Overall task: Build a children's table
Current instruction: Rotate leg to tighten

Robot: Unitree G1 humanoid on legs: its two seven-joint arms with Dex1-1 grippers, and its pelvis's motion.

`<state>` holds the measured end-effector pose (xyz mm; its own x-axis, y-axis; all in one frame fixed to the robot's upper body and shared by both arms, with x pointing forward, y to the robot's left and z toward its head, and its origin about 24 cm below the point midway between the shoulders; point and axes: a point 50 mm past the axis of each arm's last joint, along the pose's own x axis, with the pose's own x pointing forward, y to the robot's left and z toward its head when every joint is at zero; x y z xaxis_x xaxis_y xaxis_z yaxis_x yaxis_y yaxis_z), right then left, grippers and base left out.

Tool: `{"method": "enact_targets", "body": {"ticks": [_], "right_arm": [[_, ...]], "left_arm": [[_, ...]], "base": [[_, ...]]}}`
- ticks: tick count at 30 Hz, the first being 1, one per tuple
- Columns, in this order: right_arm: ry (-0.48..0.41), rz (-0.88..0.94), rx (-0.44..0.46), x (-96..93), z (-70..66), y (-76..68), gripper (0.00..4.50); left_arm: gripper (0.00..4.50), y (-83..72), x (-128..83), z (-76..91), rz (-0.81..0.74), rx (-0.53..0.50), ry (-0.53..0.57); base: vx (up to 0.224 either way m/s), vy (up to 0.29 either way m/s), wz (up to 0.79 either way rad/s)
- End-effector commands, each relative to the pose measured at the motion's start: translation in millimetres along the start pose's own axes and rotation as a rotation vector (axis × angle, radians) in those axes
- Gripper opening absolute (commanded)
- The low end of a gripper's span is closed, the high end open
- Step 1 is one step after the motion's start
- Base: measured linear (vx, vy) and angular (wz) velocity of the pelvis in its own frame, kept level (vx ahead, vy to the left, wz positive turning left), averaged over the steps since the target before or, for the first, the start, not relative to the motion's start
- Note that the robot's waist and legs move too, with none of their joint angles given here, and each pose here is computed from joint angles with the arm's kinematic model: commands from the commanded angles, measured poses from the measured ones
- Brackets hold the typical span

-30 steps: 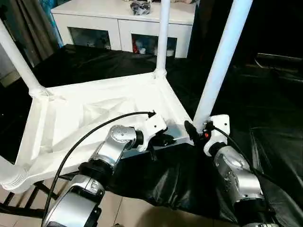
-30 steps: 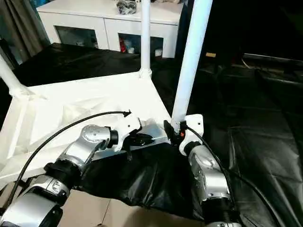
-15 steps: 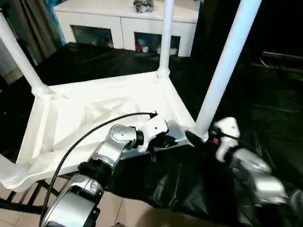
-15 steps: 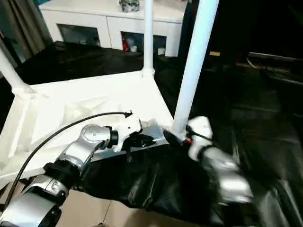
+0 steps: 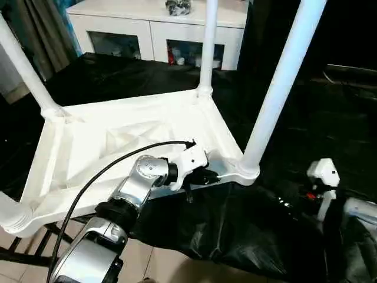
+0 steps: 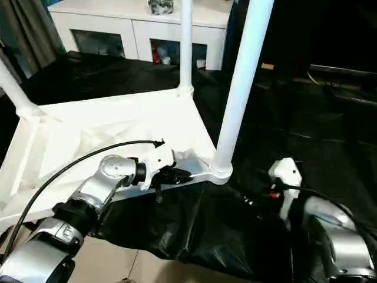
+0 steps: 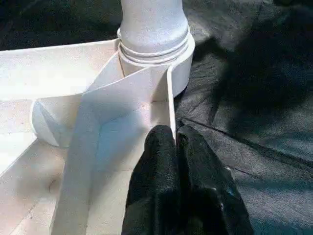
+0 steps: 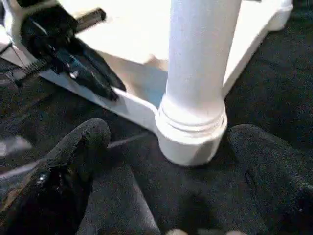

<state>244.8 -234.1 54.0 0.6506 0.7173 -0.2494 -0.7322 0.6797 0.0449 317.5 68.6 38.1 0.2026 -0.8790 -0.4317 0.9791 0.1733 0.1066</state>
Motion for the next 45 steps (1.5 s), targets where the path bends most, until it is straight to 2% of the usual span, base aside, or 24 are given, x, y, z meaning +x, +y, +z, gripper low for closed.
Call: {"method": "enact_targets", "body": {"ticks": [1,9,12,14,17,19,21,23,29,35,40,45], "right_arm": [[-0.026,-0.015,-0.05,9.0,10.9,-1.3,4.46],[0.001,0.081,-0.081,42.4,14.6,2.7,4.46],[0.004,0.118,-0.074,48.3,16.1,2.7,4.46],[0.01,0.13,-0.078,51.4,17.3,1.7,4.1],[0.016,0.174,-0.076,54.9,19.1,1.3,4.03],[0.026,0.2,-0.077,55.7,18.8,1.6,3.72],[0.037,0.223,-0.077,56.4,18.4,1.4,3.65],[0.055,0.261,-0.079,57.2,17.4,2.2,3.32],[0.116,0.386,-0.102,63.0,14.8,6.6,2.8],[0.129,0.433,-0.108,68.6,15.7,8.0,2.26],[0.13,0.452,-0.102,70.4,14.1,11.3,2.09],[0.128,0.423,-0.069,68.3,4.6,18.1,2.0]], "left_arm": [[0.0,-9.3,3.0,-11.4,-0.082,-0.009,0.056],[0.0,-11.0,-8.0,-14.1,-0.168,0.02,0.07],[0.0,-9.7,-12.9,-16.1,-0.177,0.028,0.082],[0.0,-9.1,-16.8,-17.9,-0.187,0.035,0.095],[0.0,-9.1,-24.7,-22.1,-0.218,0.049,0.123],[0.0,-9.9,-28.4,-24.2,-0.241,0.055,0.134],[0.0,-9.9,-31.3,-25.4,-0.255,0.057,0.139],[0.0,-9.2,-34.5,-26.0,-0.266,0.059,0.144],[0.0,-4.2,-42.5,-24.8,-0.287,0.066,0.151],[0.0,-2.5,-44.5,-24.3,-0.292,0.068,0.153],[0.0,-3.3,-44.0,-24.0,-0.294,0.054,0.142],[0.0,-1.4,-38.7,-23.5,-0.24,0.016,0.13]], "base": [[0.0,0.0,0.0],[0.0,0.0,0.0],[0.0,0.0,0.0],[0.0,0.0,0.0],[0.0,0.0,0.0],[0.0,0.0,0.0],[0.0,0.0,0.0],[0.0,0.0,0.0],[0.0,0.0,0.0],[0.0,0.0,0.0],[0.0,0.0,0.0],[0.0,0.0,0.0]]}}
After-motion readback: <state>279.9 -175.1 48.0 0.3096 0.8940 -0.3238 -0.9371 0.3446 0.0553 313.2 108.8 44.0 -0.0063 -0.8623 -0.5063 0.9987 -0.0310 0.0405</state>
